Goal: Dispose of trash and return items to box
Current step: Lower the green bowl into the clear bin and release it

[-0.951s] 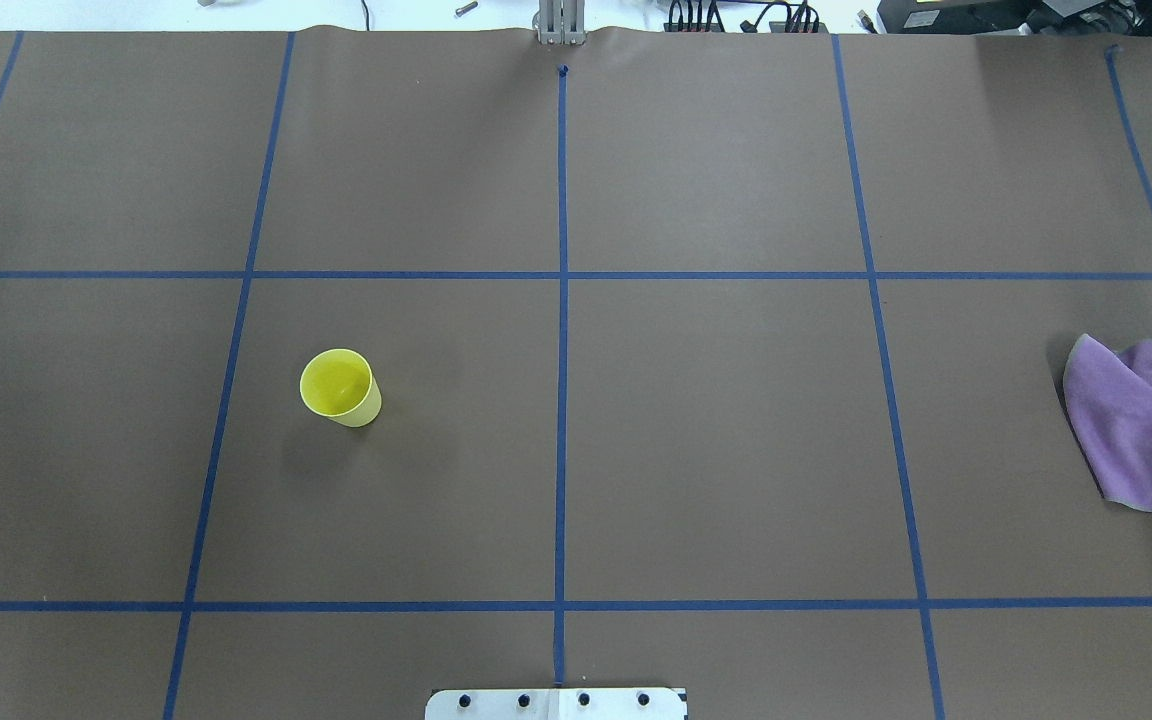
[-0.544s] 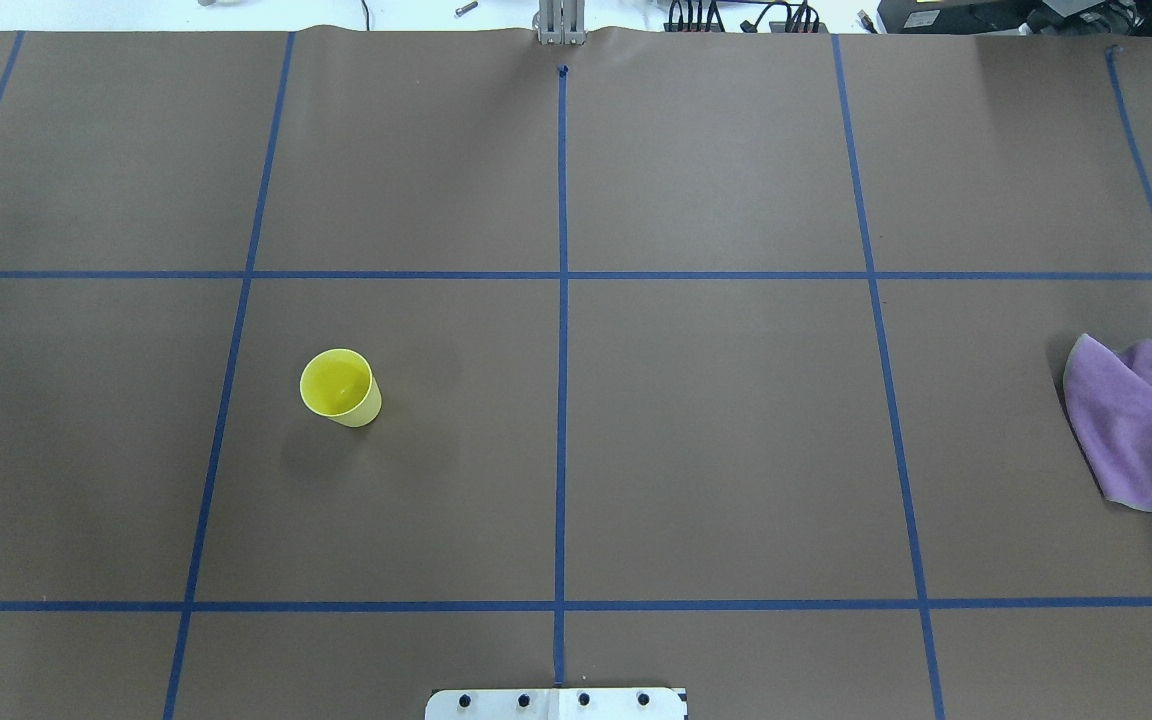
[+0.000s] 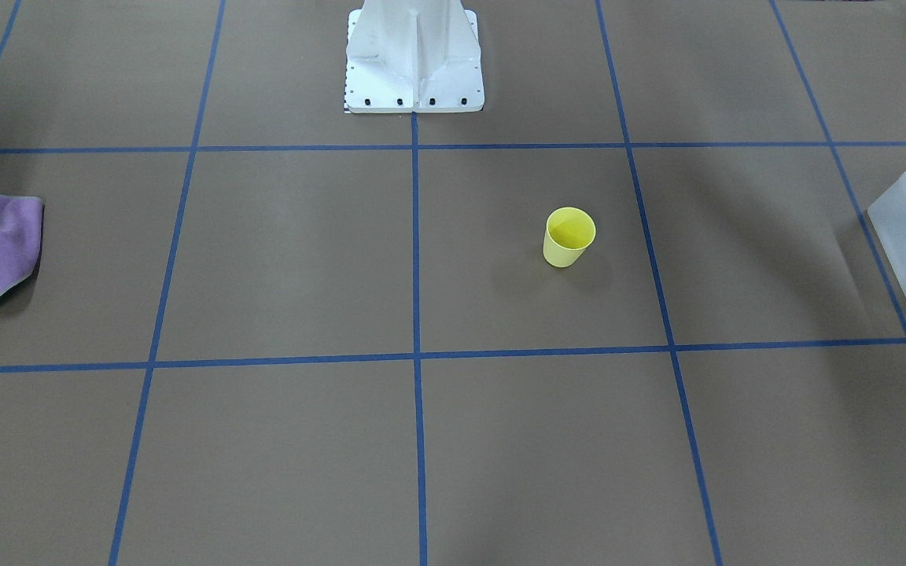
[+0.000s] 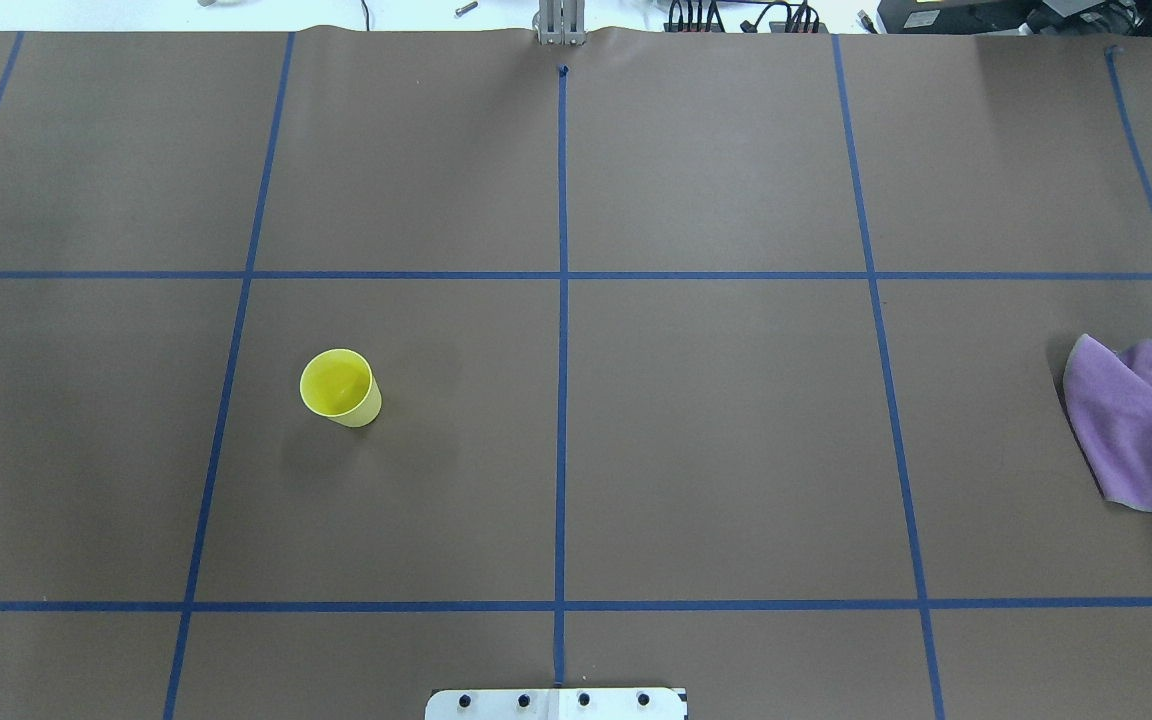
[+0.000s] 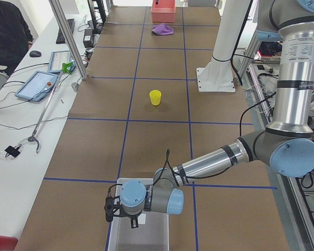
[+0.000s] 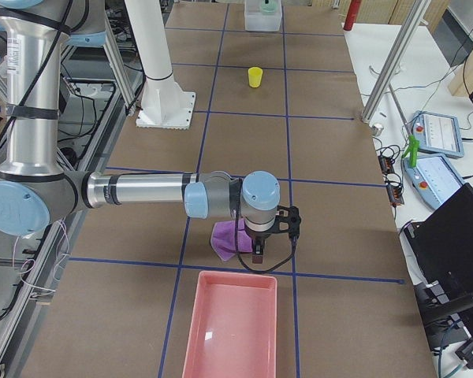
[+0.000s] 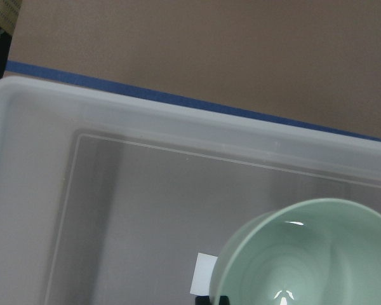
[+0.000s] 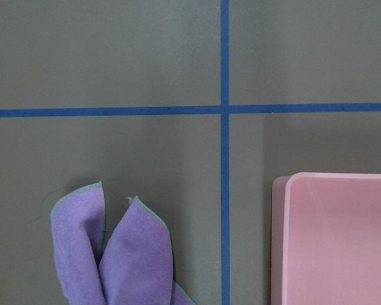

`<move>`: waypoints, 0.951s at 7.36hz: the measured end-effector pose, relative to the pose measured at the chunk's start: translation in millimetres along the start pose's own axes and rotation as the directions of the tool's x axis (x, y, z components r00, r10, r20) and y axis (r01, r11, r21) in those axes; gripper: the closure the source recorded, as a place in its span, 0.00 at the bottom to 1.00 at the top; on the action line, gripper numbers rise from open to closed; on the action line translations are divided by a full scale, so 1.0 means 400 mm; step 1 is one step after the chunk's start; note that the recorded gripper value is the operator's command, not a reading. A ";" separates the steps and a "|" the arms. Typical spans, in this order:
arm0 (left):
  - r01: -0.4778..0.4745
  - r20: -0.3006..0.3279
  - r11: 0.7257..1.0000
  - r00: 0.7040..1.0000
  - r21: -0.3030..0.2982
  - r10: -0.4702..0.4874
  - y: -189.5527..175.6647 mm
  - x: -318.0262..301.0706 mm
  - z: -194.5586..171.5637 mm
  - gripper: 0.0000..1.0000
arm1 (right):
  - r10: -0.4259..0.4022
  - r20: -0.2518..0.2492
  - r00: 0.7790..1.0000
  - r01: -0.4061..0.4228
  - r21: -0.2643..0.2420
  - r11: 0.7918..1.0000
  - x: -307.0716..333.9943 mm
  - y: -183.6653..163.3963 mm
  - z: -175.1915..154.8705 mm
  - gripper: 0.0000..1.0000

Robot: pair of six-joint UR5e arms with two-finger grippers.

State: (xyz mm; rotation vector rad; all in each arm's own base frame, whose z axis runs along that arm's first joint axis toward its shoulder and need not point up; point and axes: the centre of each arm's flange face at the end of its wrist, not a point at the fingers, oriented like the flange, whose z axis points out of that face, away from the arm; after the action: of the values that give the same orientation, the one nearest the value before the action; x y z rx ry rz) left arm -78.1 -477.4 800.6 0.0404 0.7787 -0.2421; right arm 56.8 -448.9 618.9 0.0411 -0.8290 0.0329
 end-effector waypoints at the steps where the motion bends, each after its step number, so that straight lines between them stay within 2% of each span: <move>1: 0.003 -0.002 1.000 1.000 0.002 -0.003 0.007 0.011 0.003 1.00 | 0.000 0.000 1.000 0.000 -0.001 1.000 -0.001 0.000 0.001 0.00; 4: 0.006 -0.016 1.000 1.000 0.016 -0.006 0.114 -0.006 0.057 1.00 | -0.001 0.001 1.000 0.001 -0.004 1.000 -0.002 0.001 0.004 0.00; 5: 0.006 -0.019 1.000 1.000 0.018 -0.006 0.136 -0.012 0.066 0.68 | -0.001 0.001 1.000 0.001 -0.004 1.000 -0.002 0.001 0.004 0.00; 6: 0.009 -0.019 1.000 1.000 0.018 -0.008 0.147 -0.016 0.070 0.01 | -0.001 0.001 1.000 0.001 -0.005 1.000 -0.002 0.002 0.005 0.00; 7: 0.008 -0.019 1.000 1.000 0.019 -0.007 0.150 -0.017 0.071 0.01 | -0.001 0.001 1.000 0.001 -0.005 1.000 -0.001 0.002 0.005 0.00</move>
State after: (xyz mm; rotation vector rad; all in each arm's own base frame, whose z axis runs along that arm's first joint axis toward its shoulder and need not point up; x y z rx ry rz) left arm -49.2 -421.4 822.5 0.0582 0.7959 -0.2567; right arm 54.9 -448.2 619.8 0.0367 -0.8298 0.0303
